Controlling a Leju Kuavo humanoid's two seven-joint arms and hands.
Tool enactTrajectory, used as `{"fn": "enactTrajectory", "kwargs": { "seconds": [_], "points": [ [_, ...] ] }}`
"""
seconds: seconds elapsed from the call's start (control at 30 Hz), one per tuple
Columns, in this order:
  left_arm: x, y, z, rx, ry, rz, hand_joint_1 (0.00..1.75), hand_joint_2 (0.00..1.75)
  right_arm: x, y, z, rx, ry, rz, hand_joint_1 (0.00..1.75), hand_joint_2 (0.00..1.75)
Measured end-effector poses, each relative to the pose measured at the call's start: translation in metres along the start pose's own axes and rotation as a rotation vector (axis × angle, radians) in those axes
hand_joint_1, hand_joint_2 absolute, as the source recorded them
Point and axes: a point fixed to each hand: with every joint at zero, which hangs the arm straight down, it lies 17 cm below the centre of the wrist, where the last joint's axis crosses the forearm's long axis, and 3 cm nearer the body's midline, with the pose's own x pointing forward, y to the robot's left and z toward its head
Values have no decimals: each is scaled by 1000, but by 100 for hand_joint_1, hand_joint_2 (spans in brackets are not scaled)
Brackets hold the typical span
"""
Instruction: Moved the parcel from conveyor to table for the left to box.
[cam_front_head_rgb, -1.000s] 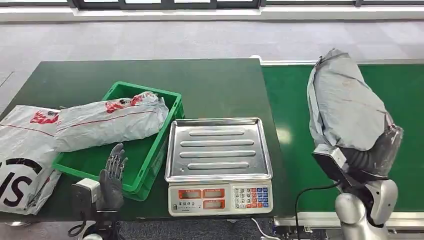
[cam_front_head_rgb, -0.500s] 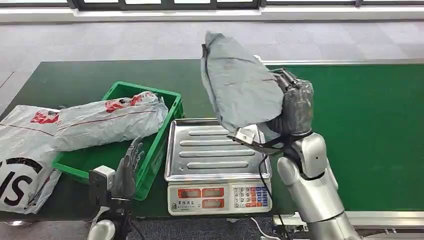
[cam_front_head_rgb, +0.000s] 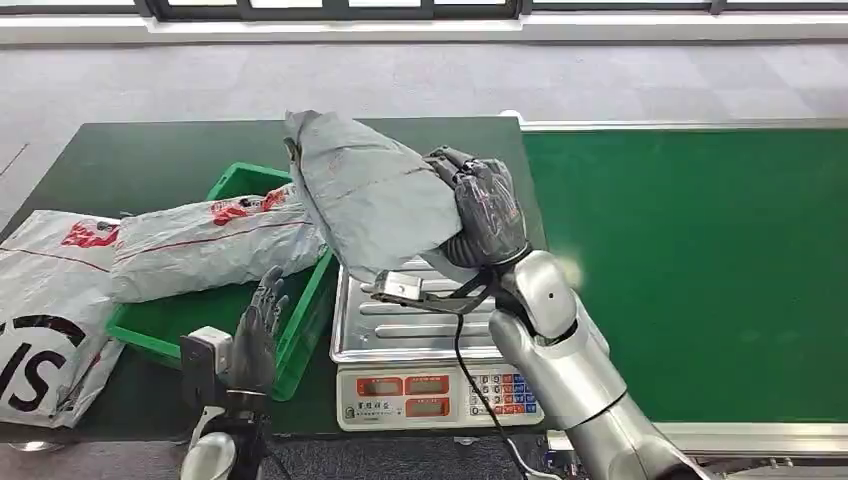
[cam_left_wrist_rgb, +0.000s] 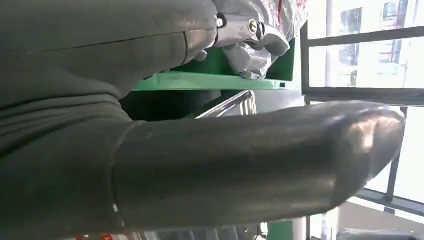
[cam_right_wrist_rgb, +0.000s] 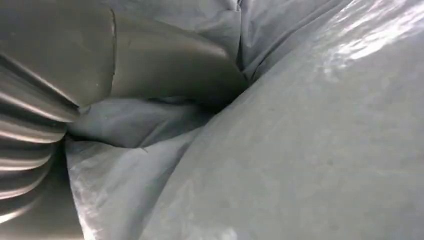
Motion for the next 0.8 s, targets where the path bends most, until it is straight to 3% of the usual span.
{"fn": "enactTrajectory", "kwargs": {
  "seconds": [0.23, 0.47, 0.63, 0.8],
  "points": [
    [-1, 0, 0, 1, -1, 3, 0, 0, 8, 12, 0, 45, -9, -31, 175, 175],
    [0, 1, 3, 8, -2, 16, 0, 0, 48, 71, 7, 279, -13, -109, 175, 175],
    [0, 2, 7, 14, 11, 16, 0, 0, 17, 136, 49, 548, 162, 60, 175, 175],
    [0, 2, 11, 10, 34, 10, 0, 0, -18, 162, 97, 696, 303, 153, 175, 175]
  ]
}}
